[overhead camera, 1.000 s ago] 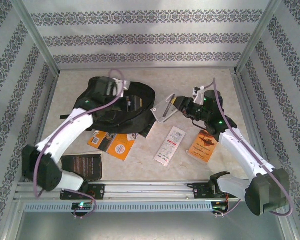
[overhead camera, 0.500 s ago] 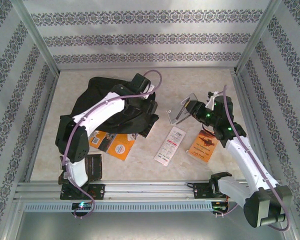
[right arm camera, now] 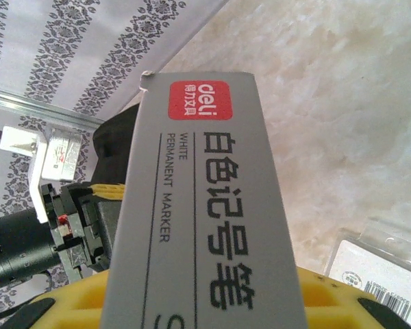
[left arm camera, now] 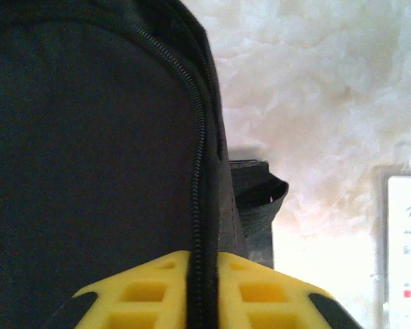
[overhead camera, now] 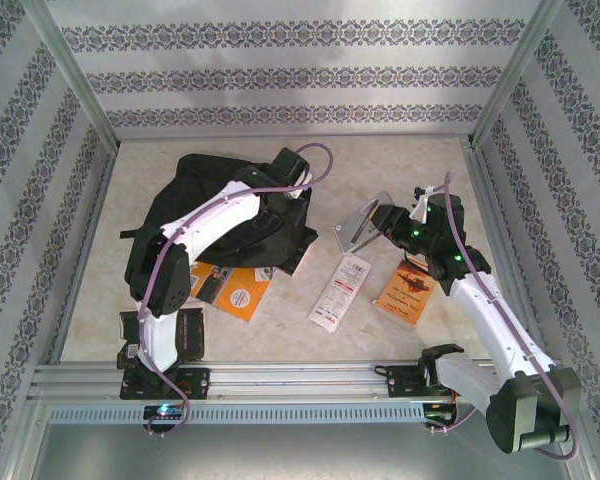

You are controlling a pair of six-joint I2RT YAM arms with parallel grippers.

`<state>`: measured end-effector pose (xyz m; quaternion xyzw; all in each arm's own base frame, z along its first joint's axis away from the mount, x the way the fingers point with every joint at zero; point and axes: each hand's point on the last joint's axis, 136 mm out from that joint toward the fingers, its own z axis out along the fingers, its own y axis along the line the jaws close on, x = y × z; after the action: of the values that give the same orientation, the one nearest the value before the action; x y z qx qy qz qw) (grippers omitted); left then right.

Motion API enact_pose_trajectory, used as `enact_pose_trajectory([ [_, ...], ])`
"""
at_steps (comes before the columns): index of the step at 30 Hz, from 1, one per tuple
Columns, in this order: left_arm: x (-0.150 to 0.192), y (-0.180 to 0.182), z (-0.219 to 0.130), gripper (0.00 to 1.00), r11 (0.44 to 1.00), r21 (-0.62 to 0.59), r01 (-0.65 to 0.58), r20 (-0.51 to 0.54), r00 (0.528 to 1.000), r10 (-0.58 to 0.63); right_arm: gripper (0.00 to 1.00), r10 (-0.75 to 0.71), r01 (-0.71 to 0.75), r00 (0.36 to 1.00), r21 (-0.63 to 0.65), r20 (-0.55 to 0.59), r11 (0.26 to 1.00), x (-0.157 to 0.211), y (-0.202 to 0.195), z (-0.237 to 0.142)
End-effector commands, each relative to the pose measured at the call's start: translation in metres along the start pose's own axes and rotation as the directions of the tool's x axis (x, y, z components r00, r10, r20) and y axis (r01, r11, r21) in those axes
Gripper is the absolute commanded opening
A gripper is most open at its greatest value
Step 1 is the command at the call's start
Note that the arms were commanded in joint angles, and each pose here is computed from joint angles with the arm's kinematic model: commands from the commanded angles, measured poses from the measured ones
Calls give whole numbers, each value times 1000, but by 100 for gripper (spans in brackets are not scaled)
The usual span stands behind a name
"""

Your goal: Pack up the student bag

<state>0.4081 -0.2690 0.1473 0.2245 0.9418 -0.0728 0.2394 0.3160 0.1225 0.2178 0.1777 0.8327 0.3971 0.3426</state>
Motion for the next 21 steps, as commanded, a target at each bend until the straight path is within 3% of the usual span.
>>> enact_pose_trajectory([
  [1, -11, 8, -24, 3, 999, -32, 3, 42, 999, -1, 23, -34, 35, 999, -65, 11, 997, -6, 18, 1],
  [7, -36, 33, -92, 0, 995, -80, 54, 206, 978, -36, 23, -63, 65, 998, -88, 27, 994, -2, 53, 15],
  [13, -43, 73, -162, 0, 969, -185, 162, 406, 911, -75, 23, 3, -2, 1000, -103, 17, 995, -1, 92, 52],
  [21, -41, 96, -191, 0, 954, -91, 287, 502, 840, -205, 23, 182, -181, 983, -65, 14, 981, 8, 111, 125],
])
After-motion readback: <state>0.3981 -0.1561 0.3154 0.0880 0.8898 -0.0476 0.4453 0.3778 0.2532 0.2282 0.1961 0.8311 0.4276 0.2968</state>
